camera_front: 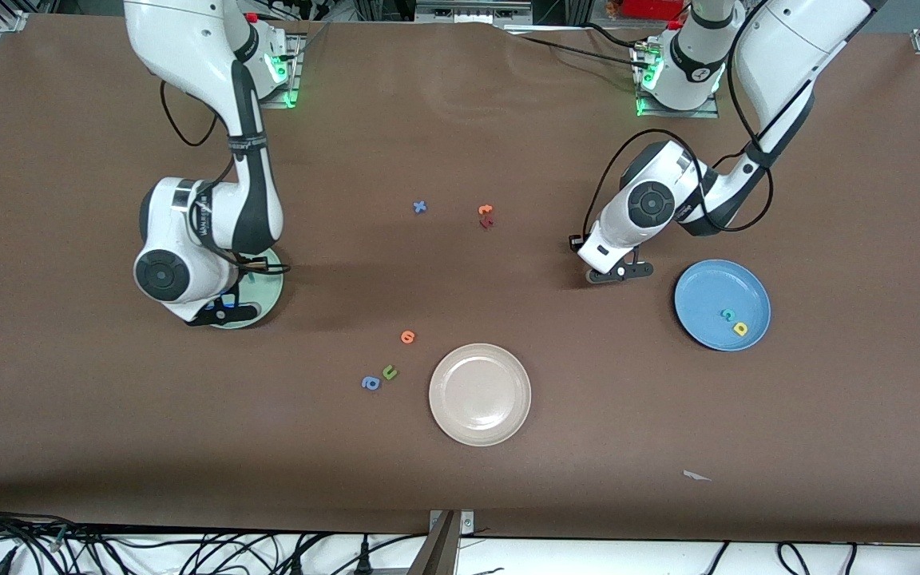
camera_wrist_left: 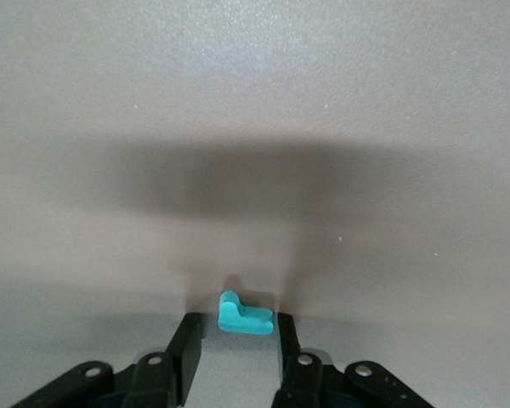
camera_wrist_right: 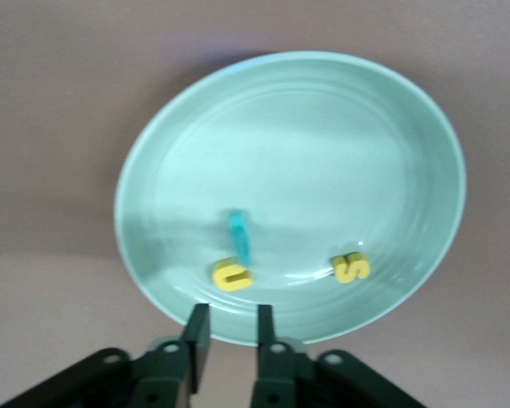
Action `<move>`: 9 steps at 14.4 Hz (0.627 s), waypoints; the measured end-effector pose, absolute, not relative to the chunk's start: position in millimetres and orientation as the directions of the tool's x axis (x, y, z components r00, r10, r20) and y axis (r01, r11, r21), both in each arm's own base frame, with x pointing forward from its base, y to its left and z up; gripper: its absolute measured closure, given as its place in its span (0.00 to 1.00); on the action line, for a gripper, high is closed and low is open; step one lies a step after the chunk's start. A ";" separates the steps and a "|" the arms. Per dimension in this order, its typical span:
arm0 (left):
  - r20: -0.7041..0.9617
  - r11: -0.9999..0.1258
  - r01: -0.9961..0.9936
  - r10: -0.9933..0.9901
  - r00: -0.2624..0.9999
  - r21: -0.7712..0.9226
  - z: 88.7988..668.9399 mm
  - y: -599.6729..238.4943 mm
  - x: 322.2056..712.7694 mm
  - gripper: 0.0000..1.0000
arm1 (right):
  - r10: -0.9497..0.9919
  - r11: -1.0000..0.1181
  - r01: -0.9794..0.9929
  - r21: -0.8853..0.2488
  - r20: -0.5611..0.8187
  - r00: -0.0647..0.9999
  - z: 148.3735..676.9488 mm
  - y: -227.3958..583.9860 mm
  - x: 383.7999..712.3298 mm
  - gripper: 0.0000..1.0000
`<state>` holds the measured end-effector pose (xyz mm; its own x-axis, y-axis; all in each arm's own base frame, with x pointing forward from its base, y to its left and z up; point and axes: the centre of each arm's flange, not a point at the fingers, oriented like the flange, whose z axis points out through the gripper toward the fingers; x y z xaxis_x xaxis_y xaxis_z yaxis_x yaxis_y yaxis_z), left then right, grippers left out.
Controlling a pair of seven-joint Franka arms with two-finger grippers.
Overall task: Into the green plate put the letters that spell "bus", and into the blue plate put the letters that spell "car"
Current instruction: 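Carry the teal a to the green plate and release it with the right gripper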
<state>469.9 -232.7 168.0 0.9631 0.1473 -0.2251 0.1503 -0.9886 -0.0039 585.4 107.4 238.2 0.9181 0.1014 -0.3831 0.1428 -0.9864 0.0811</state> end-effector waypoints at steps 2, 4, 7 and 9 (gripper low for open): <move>-0.225 -0.989 0.149 0.146 0.963 -0.004 168.1 -232.8 469.9 0.58 | 0.105 -0.987 0.144 0.077 -0.381 0.919 239.5 104.5 587.1 0.50; -0.224 -0.989 0.148 0.145 0.964 -0.004 168.4 -233.2 470.0 0.61 | 0.118 -0.985 0.157 0.071 -0.381 0.917 245.0 113.2 589.7 0.28; -0.223 -0.989 0.147 0.144 0.964 -0.004 168.4 -233.5 470.0 0.63 | 0.148 -0.982 0.183 0.052 -0.394 0.907 266.4 133.1 597.4 0.00; -0.220 -0.990 0.139 0.137 0.966 -0.005 168.4 -233.9 469.9 0.64 | 0.176 -0.977 0.207 0.042 -0.380 0.908 276.5 148.2 603.1 0.00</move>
<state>469.9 -233.9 168.4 0.9658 0.1372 -0.2200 0.1394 -0.9902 -0.0053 603.1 148.2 276.5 0.9082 0.1759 -0.3797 0.2070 -0.9774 0.0422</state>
